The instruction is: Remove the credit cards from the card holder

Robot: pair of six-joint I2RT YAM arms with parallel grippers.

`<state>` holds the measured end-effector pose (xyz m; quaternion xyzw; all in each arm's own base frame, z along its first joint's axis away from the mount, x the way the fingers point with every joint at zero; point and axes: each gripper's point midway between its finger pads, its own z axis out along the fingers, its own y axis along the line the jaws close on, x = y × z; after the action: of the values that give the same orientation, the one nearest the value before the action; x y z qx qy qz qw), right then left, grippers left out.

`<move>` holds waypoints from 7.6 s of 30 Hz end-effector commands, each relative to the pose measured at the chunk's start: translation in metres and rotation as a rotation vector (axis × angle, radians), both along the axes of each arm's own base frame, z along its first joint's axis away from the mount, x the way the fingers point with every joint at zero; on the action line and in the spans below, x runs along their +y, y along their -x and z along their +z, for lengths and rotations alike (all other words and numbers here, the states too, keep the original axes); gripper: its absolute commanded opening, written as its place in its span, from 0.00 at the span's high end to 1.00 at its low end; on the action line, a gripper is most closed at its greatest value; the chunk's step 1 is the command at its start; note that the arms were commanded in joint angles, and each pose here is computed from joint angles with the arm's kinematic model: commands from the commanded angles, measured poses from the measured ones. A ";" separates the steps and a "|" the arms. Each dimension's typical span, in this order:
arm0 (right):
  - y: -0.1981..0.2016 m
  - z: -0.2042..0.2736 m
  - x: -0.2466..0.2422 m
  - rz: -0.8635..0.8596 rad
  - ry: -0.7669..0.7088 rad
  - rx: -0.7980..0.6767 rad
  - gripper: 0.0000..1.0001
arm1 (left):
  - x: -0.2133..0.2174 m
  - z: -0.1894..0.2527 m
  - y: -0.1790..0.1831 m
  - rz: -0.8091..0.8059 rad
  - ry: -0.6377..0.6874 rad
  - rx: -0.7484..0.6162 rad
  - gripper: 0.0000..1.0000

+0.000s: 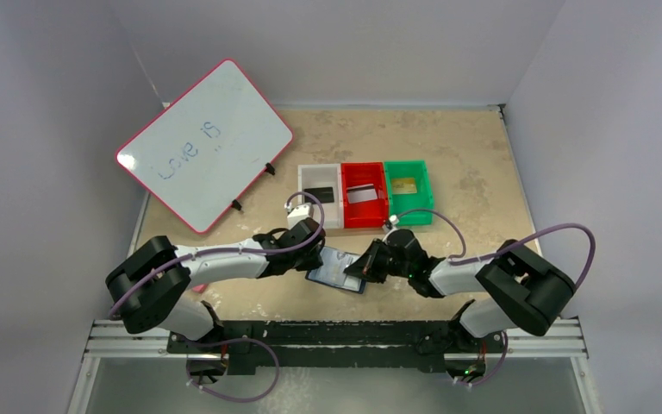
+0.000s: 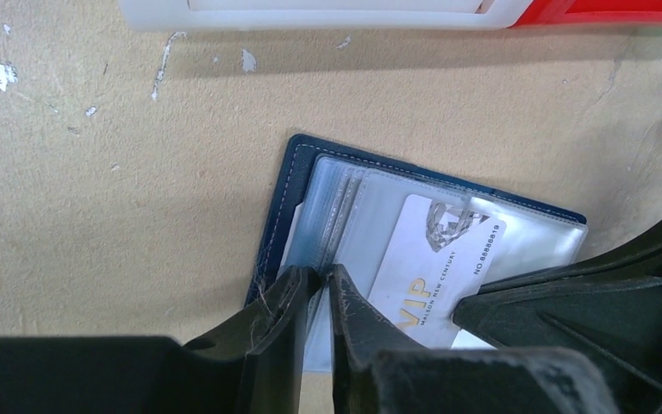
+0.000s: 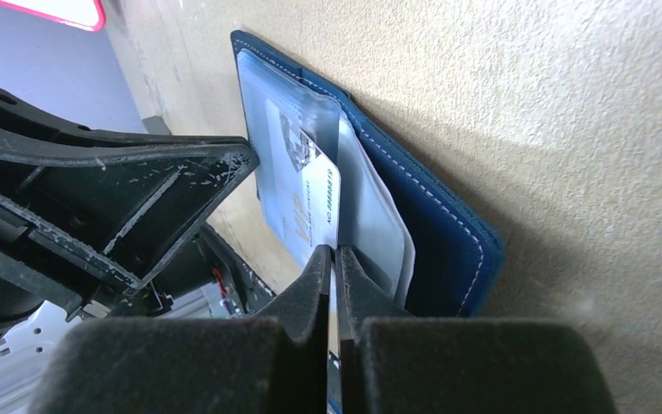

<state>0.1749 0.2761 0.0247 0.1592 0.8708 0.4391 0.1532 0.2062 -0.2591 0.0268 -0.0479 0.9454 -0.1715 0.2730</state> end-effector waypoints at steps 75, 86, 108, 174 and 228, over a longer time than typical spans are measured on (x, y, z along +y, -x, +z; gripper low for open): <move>0.009 -0.003 -0.014 -0.121 -0.192 0.005 1.00 | -0.010 -0.008 0.016 -0.078 -0.028 0.075 0.80; -0.004 -0.001 -0.030 -0.135 0.040 -0.050 1.00 | -0.013 -0.001 0.014 -0.077 -0.014 0.062 0.79; -0.086 0.174 -0.123 -0.348 0.547 -0.765 1.00 | -0.036 0.040 0.002 -0.102 0.098 -0.012 0.69; -0.224 0.085 -0.050 -0.132 0.788 -0.739 1.00 | -0.061 0.038 0.021 -0.242 0.148 0.039 0.68; -0.255 0.060 -0.050 0.808 1.340 -1.128 0.53 | -0.066 0.034 0.037 -0.294 0.163 0.057 0.68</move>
<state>0.4237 0.2152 0.0490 -0.5278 0.7352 -0.1396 0.4018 0.1674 -0.3215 0.0545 0.0584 0.9379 -0.2759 0.2019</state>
